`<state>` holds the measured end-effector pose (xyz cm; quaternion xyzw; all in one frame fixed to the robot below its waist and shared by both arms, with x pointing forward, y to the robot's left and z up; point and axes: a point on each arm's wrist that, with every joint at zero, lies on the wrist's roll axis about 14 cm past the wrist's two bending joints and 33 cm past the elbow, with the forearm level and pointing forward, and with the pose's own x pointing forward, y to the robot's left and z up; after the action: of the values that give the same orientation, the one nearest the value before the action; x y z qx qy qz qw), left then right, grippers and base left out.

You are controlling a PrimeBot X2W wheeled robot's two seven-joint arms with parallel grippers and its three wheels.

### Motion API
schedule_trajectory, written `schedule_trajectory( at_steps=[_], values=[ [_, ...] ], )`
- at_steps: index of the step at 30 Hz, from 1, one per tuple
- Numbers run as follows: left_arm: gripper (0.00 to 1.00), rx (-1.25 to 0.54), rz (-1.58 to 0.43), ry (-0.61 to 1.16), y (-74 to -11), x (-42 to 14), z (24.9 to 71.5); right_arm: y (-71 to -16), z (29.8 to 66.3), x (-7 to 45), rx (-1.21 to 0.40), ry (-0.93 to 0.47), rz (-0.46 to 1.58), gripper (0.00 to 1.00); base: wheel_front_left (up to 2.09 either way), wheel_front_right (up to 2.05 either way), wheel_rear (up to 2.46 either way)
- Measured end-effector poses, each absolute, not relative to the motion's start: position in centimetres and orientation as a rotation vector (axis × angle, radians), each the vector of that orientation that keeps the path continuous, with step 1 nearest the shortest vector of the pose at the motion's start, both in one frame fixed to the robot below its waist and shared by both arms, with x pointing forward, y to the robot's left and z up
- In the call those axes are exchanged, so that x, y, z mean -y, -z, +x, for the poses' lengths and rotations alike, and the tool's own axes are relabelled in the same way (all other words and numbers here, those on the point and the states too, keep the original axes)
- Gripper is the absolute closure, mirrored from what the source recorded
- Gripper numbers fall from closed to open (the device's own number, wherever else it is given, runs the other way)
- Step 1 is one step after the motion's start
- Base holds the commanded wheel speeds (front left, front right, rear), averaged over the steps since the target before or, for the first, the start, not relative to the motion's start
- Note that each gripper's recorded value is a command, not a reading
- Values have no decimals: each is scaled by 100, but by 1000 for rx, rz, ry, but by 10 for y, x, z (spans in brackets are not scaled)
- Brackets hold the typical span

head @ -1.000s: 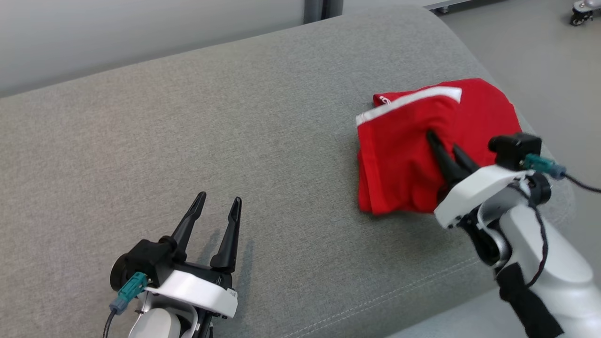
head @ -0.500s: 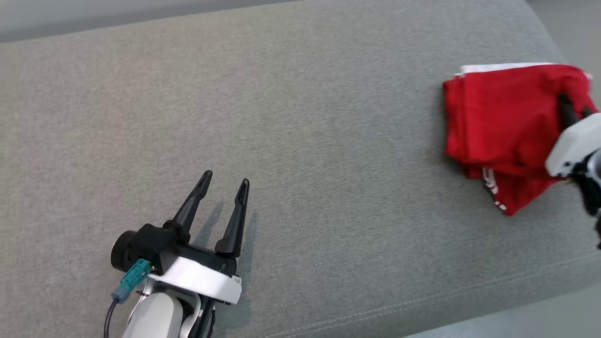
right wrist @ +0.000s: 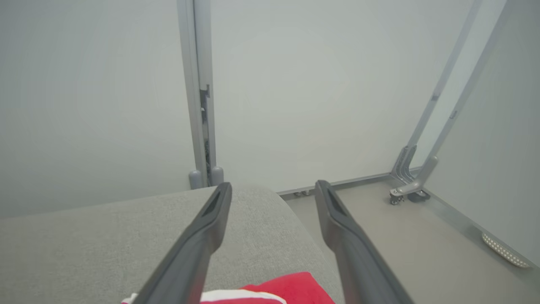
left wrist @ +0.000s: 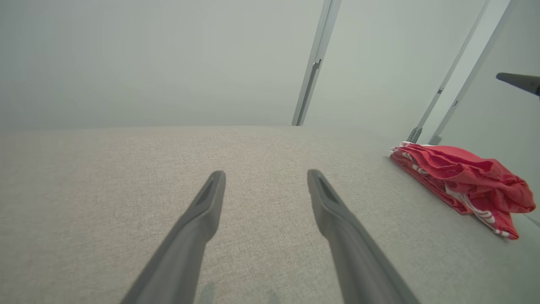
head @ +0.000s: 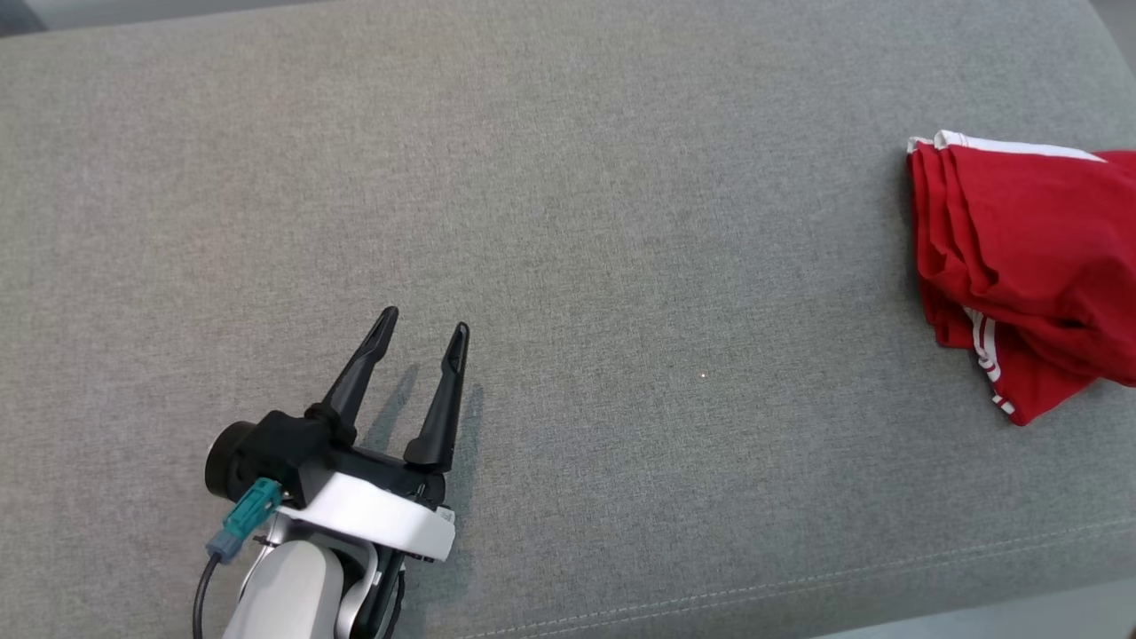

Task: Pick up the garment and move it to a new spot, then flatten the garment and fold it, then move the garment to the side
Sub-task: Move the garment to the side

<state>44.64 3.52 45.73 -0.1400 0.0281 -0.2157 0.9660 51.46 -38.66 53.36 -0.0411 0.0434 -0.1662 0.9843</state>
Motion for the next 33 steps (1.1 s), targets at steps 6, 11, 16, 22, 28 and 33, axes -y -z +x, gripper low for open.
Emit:
schedule_trajectory(
  at_steps=[6, 11, 16, 22, 28, 33],
  values=[
    [0, -7, -267, 393, -476, -51, 447, -537, 508, 310, 32, 211, -17, 0, 0, 0, 0],
    [0, 24, -243, 321, -490, -71, 439, -529, 480, 269, 52, 124, 3, 0, 0, 0, 0],
    [0, 24, -206, 235, -492, -98, 421, -523, 451, 245, 61, 71, 42, 0, 0, 0, 0],
    [0, 24, -181, 134, -493, -128, 402, -513, 426, 221, 53, 28, 81, 0, 0, 0, 0],
    [0, 16, -161, 34, -489, -159, 378, -506, 404, 197, 43, -27, 98, 0, 0, 0, 0],
    [0, 35, -154, -17, -494, -176, 372, -506, 394, 186, 51, -52, 109, 0, 0, 0, 0]
  ],
)
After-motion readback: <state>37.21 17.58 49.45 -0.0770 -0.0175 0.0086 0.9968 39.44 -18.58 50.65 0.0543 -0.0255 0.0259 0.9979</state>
